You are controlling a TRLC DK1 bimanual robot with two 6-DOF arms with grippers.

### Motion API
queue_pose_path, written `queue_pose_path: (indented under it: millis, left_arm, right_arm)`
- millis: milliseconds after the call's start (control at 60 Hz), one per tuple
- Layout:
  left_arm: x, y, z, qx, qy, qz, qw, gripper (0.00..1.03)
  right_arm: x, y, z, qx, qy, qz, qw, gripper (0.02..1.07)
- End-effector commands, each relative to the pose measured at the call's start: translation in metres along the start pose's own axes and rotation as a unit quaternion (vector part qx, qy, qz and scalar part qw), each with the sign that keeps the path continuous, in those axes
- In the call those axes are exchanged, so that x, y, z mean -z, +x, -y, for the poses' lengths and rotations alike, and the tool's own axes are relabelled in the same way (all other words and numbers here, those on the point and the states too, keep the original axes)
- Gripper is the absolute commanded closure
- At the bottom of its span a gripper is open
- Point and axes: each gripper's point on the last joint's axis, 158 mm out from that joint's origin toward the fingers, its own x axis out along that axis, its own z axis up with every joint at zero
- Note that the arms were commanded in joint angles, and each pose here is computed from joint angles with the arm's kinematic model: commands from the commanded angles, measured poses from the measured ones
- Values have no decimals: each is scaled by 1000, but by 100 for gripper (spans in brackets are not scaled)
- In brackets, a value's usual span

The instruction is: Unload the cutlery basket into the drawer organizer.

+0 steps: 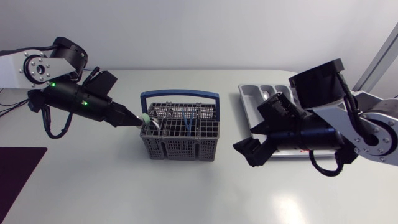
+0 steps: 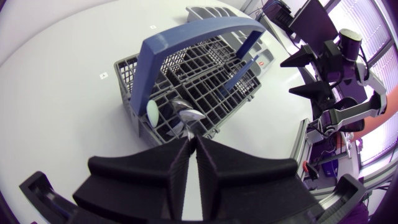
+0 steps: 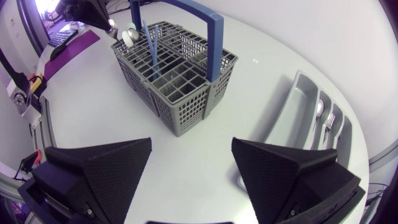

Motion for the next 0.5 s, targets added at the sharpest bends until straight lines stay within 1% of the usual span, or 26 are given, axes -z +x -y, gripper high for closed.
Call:
queue_pose_path:
  millis: [0,200,483]
  left_arm:
    - [-9,-13,3,-1,-1,13,1000,93]
    - [-12,-23,17,33,-11,24,999,93]
    - [-21,-49,30,42,-6,58,997,93]
  right_arm:
    - [8,4,-3,-4,-9,-5,1000,14]
    - [10,3,-5,-7,-11,-7,1000,14]
    - [1,-11,-16,-21,-34,17,999,14]
